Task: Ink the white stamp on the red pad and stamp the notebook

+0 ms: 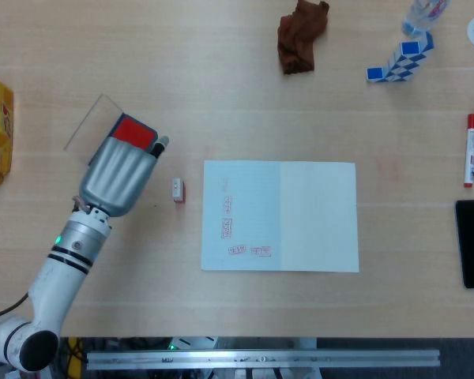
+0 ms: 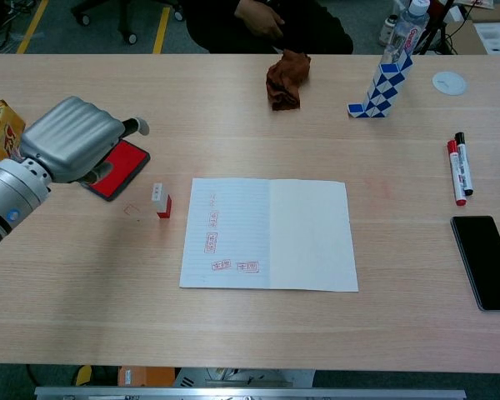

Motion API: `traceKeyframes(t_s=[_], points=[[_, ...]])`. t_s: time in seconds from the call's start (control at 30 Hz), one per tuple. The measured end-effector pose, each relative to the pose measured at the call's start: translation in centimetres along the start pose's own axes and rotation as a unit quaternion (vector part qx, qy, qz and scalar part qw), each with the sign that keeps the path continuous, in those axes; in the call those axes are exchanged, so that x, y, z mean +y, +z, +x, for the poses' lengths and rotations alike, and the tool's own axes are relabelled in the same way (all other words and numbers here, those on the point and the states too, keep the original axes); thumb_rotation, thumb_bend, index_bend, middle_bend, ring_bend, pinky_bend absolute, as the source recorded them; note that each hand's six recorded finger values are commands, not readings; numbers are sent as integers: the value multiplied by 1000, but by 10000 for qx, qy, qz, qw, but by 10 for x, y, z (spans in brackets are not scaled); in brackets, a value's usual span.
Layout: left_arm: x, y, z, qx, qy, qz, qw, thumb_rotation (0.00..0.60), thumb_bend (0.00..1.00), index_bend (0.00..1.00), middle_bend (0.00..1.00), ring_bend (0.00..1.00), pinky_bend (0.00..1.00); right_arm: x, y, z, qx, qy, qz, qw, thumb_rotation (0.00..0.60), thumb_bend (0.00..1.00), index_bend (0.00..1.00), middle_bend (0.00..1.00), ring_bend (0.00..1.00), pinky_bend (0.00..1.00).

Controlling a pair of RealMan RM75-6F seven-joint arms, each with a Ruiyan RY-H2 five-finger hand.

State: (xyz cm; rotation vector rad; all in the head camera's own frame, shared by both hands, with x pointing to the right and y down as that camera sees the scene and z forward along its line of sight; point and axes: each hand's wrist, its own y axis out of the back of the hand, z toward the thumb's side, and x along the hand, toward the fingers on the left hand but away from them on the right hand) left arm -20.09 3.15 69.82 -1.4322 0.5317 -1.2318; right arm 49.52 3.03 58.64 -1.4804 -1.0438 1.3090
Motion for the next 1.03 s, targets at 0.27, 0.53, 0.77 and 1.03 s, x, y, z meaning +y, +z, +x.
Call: traceKeyframes(t_s=[0.27,0.53,0.77,1.03], points=[[3,-56,-10,825,109,-1111,9903,600,323,312,733,727,1000,-5,9,-6,180,67,47,9998,600,120,462,490,404,573],[-17,-106,-47,1664,262,-1556,9733,600,323,383,790,791,1000,-7,14,1,267,19,55,9996,600,119,462,505,404,573],[-31,-117,-90,1960,369,-1623,9664,600,323,475,851,857,1000,-12,12,9,311,4,-7,9995,600,119,497,548,424,573],[-36,-113,-124,1993,400,-1756,9633,600,323,511,864,869,1000,-11,8,16,310,-104,-71,9994,600,119,527,565,436,573]])
